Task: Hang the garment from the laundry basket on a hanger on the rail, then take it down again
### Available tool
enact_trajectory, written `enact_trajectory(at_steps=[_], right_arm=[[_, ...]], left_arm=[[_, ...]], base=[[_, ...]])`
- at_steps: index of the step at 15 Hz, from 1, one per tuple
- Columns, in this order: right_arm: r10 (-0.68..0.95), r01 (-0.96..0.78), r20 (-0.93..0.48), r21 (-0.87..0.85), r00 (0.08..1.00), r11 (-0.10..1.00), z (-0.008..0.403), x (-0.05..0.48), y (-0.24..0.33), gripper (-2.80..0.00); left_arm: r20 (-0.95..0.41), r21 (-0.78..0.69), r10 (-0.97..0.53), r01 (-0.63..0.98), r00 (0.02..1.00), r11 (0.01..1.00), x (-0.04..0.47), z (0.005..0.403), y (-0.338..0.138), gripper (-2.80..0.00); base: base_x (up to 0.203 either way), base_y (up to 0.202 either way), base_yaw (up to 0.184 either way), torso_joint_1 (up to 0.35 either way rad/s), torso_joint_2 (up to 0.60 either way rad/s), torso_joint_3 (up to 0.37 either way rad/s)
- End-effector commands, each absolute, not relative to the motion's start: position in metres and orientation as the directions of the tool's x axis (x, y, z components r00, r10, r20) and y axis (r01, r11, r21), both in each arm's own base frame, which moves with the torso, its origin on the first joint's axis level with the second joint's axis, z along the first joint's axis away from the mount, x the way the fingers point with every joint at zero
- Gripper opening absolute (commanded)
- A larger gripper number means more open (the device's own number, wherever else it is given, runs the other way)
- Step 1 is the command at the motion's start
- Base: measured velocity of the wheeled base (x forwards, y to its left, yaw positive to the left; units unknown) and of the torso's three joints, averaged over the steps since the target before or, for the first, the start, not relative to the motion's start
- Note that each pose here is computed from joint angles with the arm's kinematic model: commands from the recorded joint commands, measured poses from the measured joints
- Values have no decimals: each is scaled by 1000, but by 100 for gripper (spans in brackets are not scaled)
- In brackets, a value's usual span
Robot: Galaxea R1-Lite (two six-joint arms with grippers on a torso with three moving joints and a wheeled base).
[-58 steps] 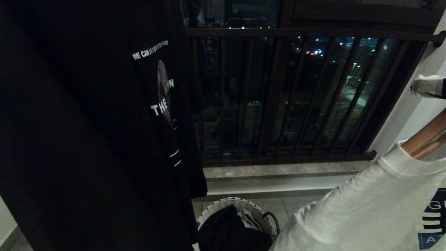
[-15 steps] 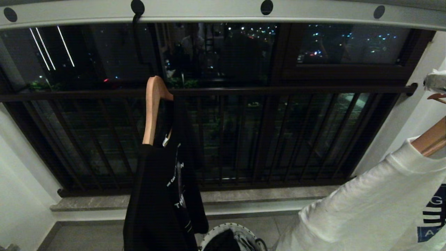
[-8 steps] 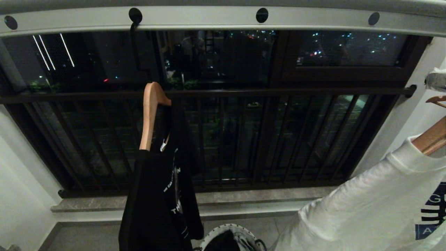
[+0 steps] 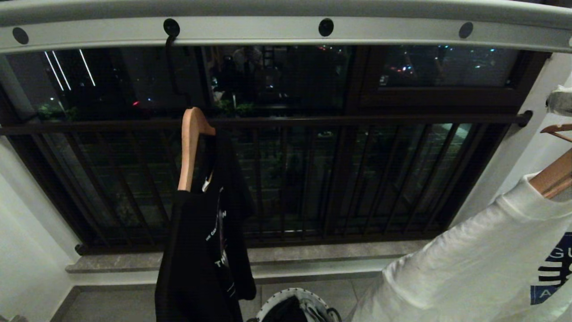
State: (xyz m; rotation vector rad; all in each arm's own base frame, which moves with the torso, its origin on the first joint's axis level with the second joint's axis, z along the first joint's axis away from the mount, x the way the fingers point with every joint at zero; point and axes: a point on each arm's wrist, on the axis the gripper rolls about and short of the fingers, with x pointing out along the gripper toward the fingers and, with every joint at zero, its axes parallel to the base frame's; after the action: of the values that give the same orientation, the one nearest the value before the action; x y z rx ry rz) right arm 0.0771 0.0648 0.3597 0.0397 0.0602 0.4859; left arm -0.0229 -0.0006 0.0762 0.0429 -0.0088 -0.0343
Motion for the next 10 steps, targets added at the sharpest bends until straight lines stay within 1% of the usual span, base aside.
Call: enact_trajectory(at_steps=[1, 10], right_arm=[[465, -463, -51, 49, 884, 885, 359, 78, 65, -280], [431, -429, -39, 54, 902, 902, 369, 90, 66, -280]], left_arm=[[6, 43, -35, 35, 999, 998, -23, 75, -1, -280], [7, 43, -35, 35, 999, 998, -23, 76, -1, -280]], base=[[0, 0, 0, 0, 0, 0], [0, 0, 0, 0, 0, 0]])
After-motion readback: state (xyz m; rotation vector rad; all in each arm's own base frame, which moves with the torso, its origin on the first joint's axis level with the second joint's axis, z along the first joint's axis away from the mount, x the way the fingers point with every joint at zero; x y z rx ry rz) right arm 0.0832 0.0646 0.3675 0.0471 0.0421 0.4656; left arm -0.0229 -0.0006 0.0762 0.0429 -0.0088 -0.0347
